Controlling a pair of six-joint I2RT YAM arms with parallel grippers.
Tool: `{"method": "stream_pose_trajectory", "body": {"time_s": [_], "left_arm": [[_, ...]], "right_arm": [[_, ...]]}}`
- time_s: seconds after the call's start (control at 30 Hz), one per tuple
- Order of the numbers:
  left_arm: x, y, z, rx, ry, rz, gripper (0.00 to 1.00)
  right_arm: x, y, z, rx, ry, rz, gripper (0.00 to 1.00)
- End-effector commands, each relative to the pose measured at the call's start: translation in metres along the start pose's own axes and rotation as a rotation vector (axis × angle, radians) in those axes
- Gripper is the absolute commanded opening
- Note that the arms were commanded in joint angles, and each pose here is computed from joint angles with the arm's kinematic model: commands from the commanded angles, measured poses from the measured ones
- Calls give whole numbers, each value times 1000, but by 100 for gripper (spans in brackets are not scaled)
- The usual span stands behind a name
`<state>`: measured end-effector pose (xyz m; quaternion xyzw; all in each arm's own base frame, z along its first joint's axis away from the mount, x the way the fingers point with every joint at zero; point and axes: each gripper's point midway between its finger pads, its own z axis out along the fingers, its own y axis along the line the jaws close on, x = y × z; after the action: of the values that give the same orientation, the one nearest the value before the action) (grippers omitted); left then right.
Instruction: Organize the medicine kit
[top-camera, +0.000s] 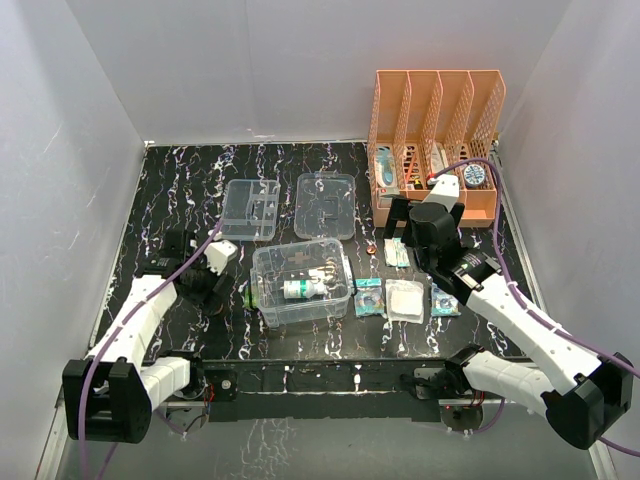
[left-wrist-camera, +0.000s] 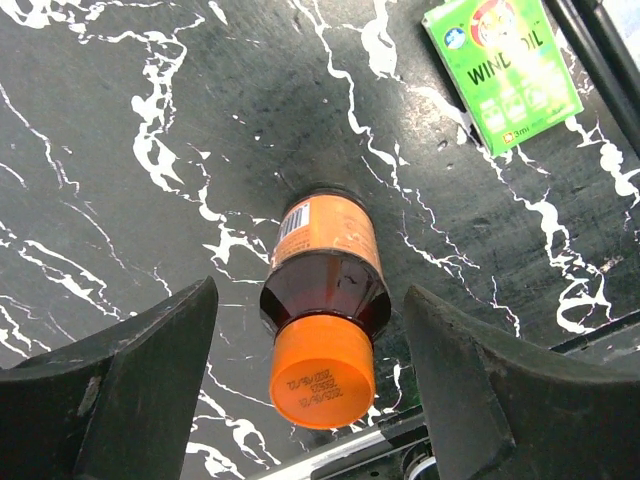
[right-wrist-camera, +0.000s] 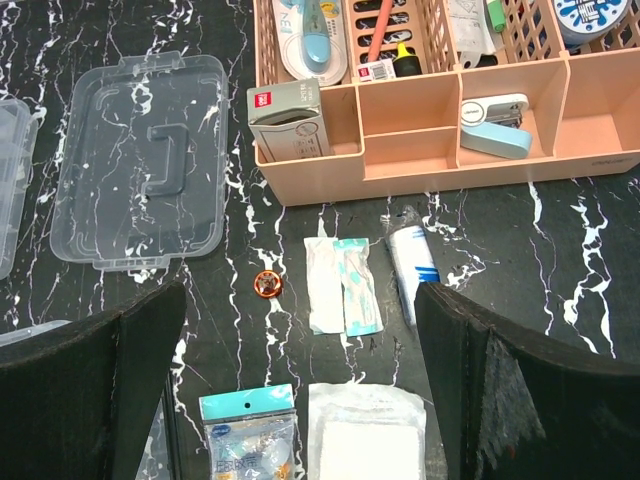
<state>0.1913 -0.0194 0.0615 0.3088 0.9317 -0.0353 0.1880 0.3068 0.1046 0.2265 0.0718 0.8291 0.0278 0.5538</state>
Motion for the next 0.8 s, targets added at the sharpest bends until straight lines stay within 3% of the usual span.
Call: {"method": "stream_pose_trajectory", "body": {"time_s": [0.0, 0.23, 0.43, 0.57, 0.7, 0.77], "left_arm": [[1, -7, 7, 47, -23, 2, 72], [8, -13, 10, 79, -22, -7, 69], [8, -12, 13, 79, -30, -8, 58], [6, -12, 14, 88, -33, -12, 37], [5, -11, 12, 94, -28, -15, 0], [3, -10, 9, 95, -26, -7, 0]], "right_arm": [[-28, 6, -6, -7, -65, 51, 98], [-31, 6, -8, -4, -68, 50, 98], [-29, 8, -8, -9, -63, 55, 98], [-29, 7, -10, -7, -63, 61, 98], [-26, 5, -11, -2, -60, 59, 98], [-24, 4, -11, 0, -57, 59, 98]]}}
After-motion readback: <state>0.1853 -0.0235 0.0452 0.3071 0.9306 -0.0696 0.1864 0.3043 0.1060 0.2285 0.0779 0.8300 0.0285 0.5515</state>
